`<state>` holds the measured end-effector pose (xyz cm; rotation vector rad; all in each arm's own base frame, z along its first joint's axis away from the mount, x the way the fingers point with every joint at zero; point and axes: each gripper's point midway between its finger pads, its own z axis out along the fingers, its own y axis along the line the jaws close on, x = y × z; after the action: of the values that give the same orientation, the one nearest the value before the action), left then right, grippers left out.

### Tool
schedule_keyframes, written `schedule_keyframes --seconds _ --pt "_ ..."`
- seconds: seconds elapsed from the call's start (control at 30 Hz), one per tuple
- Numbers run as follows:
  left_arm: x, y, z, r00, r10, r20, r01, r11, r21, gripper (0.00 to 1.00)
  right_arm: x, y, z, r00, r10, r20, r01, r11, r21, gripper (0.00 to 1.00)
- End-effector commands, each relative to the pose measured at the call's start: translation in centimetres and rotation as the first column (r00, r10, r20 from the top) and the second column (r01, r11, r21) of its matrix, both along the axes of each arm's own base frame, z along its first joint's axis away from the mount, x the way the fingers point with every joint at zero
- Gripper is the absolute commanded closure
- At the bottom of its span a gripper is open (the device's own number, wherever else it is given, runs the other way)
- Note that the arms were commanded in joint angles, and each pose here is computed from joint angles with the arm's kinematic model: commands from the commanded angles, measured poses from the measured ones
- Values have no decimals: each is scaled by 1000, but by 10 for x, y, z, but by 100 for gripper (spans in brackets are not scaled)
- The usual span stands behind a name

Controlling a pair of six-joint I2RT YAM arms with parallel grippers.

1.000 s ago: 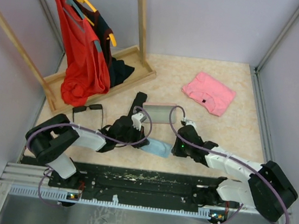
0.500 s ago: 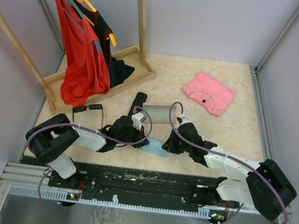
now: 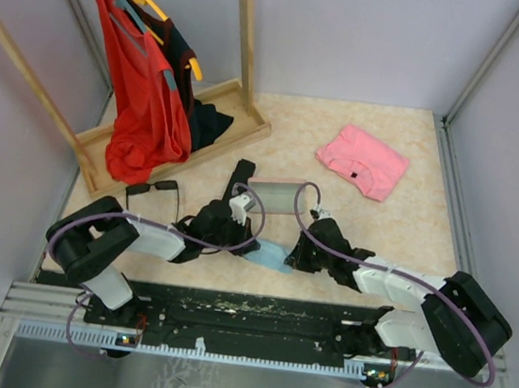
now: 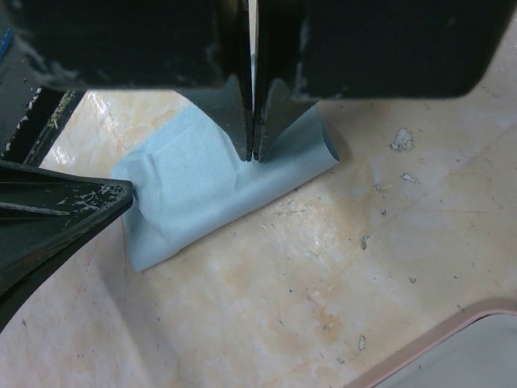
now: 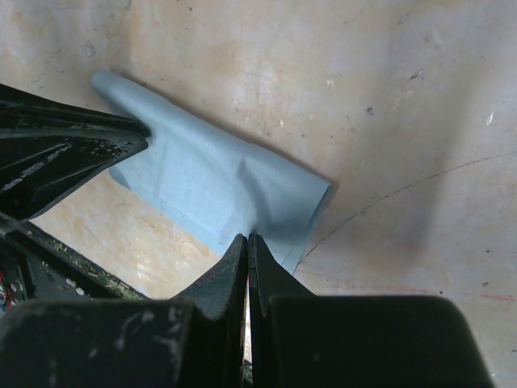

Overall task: Organize the sunglasses
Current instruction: Fold the glasses cleaning cloth at the center of the board.

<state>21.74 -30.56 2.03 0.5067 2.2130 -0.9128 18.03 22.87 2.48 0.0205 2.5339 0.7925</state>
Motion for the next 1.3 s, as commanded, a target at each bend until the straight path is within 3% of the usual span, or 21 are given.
schedule_keyframes --seconds 0.0,0.27,0.43,0.63,0.8,1.13,1.27 --pt "-9 22 -34 997 28 -68 -19 992 127 100 2 1 -6 1000 -9 0 9 1000 -6 100" --pt "-9 25 -33 997 34 -65 -25 991 134 100 6 -34 -15 998 -55 16 57 975 -214 100" --pt "-13 28 -34 996 38 -75 -28 990 136 100 14 -44 -3 997 -58 54 71 958 -279 100" --pt "-20 29 -37 995 24 -96 -11 991 134 100 18 -34 10 997 -23 74 41 967 -250 100" --pt "-28 22 -24 996 -4 -93 15 994 109 100 28 -31 37 983 -35 179 69 981 -183 100" --pt "-31 29 -15 995 44 -88 -32 990 134 100 34 -33 51 970 -72 233 108 983 -146 91" --pt "-24 27 0 996 64 -59 -56 992 116 100 37 -36 52 964 -89 252 127 982 -138 82"
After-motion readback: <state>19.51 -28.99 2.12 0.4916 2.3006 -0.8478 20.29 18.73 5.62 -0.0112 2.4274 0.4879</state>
